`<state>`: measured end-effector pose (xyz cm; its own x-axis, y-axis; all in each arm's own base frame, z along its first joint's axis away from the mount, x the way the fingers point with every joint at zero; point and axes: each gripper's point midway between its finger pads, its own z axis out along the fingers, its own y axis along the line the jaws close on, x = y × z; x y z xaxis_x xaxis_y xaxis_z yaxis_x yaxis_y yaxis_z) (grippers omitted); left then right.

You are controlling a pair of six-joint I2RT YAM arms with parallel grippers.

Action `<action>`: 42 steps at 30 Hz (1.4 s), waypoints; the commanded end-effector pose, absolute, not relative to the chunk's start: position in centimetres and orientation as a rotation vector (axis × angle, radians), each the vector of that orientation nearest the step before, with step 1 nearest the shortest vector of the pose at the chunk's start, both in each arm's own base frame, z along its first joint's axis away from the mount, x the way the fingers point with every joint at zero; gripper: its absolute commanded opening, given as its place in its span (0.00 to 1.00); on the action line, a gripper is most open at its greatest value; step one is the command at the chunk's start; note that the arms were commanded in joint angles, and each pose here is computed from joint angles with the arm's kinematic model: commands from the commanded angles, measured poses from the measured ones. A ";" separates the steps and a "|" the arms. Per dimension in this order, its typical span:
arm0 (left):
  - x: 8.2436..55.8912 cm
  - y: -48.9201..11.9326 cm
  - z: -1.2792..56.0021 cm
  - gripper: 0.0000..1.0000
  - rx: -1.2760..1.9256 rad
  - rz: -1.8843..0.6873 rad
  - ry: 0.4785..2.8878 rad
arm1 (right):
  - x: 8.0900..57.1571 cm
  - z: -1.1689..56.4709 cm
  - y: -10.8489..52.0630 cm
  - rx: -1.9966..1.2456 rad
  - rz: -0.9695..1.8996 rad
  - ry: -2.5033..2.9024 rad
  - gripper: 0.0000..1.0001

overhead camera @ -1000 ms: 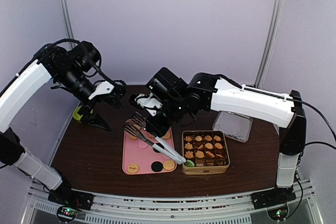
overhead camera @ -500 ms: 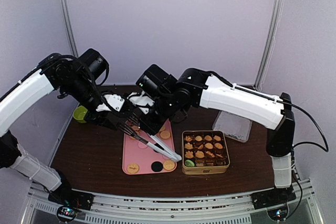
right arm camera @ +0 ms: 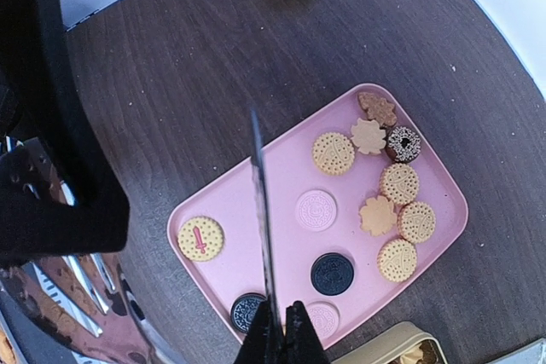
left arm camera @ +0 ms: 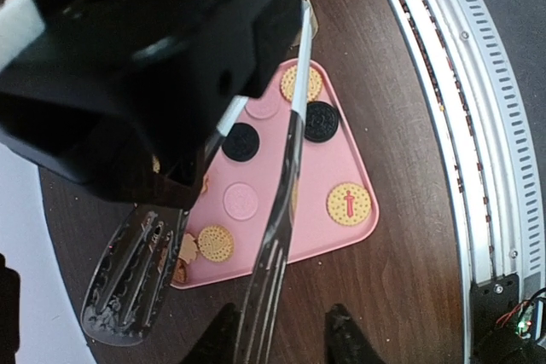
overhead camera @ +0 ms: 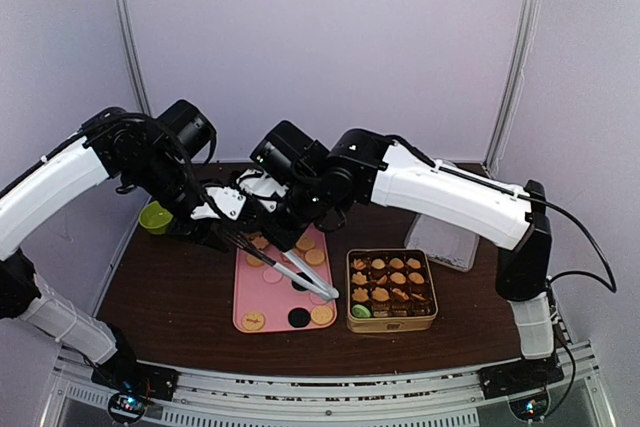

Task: Pack the cookies
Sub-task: Pass from the right arm to the left, then pass from the left arm to the right

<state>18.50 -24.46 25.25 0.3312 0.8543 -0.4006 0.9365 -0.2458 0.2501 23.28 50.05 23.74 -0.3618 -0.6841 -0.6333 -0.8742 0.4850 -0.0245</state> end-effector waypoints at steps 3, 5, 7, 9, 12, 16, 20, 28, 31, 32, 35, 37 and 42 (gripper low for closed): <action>18.9 -25.2 25.0 0.13 2.136 -0.265 1.597 | 23.9 25.4 50.6 -1.209 0.420 2.116 0.00; 18.8 -25.3 24.6 0.00 2.151 -0.283 1.612 | 24.0 25.9 50.7 -1.194 0.426 2.106 0.00; 18.6 -25.3 24.0 0.00 2.174 -0.307 1.641 | 24.0 26.6 50.9 -1.172 0.445 2.091 0.00; 18.4 -25.4 23.6 0.00 2.185 -0.332 1.658 | 24.2 27.4 50.8 -1.141 0.455 2.073 0.14; 18.6 -25.7 23.3 0.00 2.166 -0.337 1.654 | 25.2 29.1 50.0 -1.065 0.459 2.035 0.40; 19.2 -26.1 24.0 0.00 2.088 -0.377 1.654 | 27.4 32.2 47.2 -0.906 0.509 1.993 0.67; 21.2 -25.9 26.1 0.00 1.879 -0.470 1.708 | 29.4 34.4 42.9 -0.731 0.635 1.928 0.97; 25.8 -23.9 33.6 0.00 1.427 -0.515 1.768 | 28.6 39.8 35.5 -0.417 0.916 1.613 1.00; 26.3 -23.8 35.5 0.00 1.319 -0.539 1.796 | 27.5 41.4 34.1 -0.329 1.109 1.446 1.00; 26.3 -23.8 36.1 0.00 1.281 -0.569 1.806 | 27.2 41.4 33.9 -0.323 1.169 1.414 1.00; 25.9 -24.0 37.9 0.00 1.193 -0.687 1.808 | 26.8 41.3 34.2 -0.314 1.324 1.357 1.00; 24.9 -24.5 39.3 0.00 1.178 -0.837 1.758 | 26.7 41.2 35.1 -0.335 1.405 1.337 1.00; 22.0 -25.9 42.6 0.00 1.149 -1.226 1.630 | 26.6 41.7 36.1 -0.308 1.565 1.244 1.00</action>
<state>24.88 -24.16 37.60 -0.2728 0.3953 -0.8771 0.9303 0.3409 -0.1357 28.74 36.07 37.11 -0.3872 0.4350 -0.8129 -0.7595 0.3493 0.5487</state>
